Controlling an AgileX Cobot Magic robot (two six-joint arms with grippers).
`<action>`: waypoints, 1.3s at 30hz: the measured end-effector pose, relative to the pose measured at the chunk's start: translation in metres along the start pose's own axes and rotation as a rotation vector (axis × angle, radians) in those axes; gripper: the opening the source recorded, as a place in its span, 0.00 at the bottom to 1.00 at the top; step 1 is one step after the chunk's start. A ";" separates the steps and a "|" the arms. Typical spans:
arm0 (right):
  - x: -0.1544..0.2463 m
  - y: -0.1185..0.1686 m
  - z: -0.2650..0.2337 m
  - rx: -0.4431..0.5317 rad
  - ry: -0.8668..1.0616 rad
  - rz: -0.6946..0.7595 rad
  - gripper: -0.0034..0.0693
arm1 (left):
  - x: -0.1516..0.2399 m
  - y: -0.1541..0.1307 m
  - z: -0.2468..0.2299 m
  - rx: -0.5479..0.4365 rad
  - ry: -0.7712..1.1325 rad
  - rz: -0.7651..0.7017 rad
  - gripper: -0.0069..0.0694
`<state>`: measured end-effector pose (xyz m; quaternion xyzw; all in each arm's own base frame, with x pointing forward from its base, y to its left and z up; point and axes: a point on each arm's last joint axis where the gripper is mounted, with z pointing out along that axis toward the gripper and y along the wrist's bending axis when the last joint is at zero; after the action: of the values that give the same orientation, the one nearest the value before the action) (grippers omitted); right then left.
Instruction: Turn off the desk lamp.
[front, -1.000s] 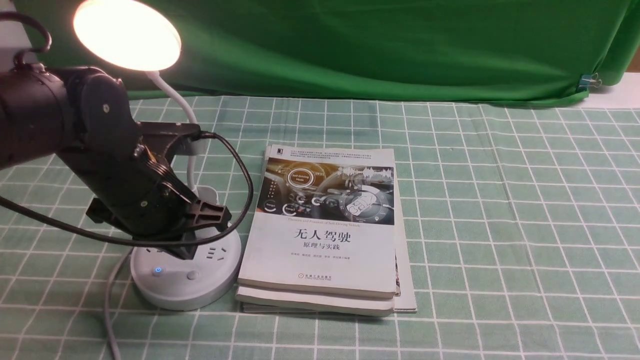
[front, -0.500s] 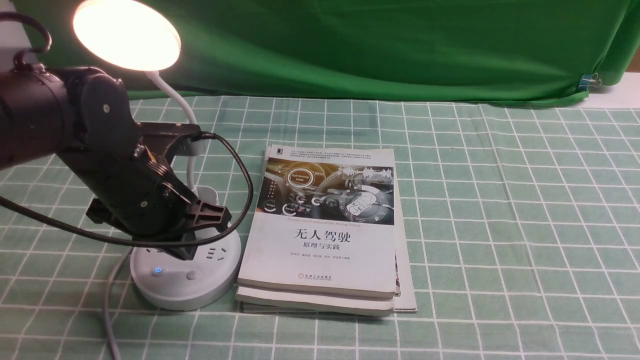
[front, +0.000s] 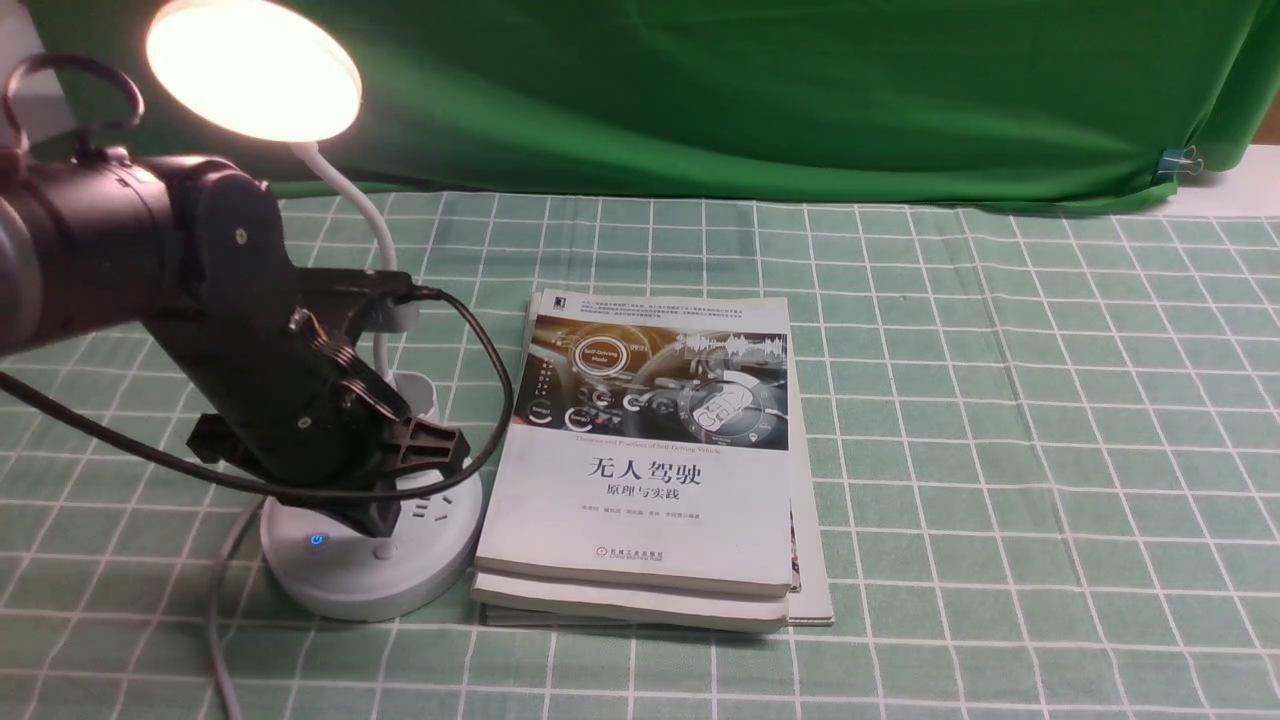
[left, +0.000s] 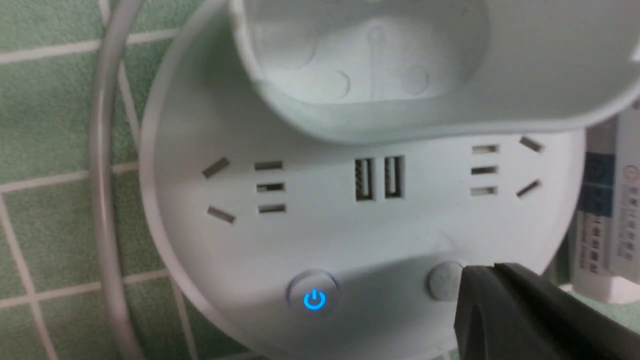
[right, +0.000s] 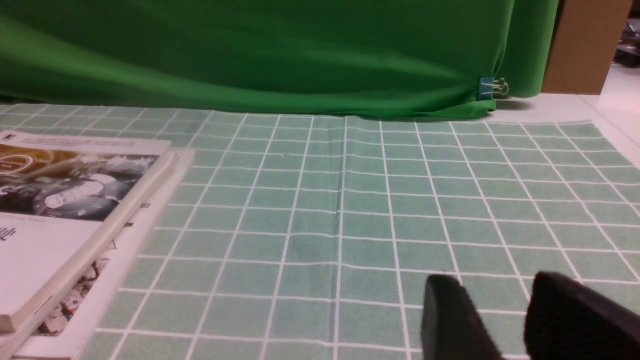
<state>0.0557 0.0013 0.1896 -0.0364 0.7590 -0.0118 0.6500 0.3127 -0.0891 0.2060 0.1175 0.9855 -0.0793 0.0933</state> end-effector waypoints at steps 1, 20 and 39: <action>0.000 0.000 0.000 0.000 0.000 0.000 0.38 | 0.000 0.000 0.002 0.000 0.006 -0.001 0.09; 0.000 0.000 0.000 0.000 0.000 0.000 0.38 | 0.000 0.002 0.017 0.002 0.061 -0.008 0.09; 0.000 0.000 0.000 0.000 0.000 0.000 0.38 | 0.004 -0.003 -0.025 0.003 -0.052 0.009 0.09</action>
<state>0.0557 0.0013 0.1896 -0.0364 0.7590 -0.0118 0.6500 0.3038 -0.0872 0.2295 0.1200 0.9821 -0.0836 0.1191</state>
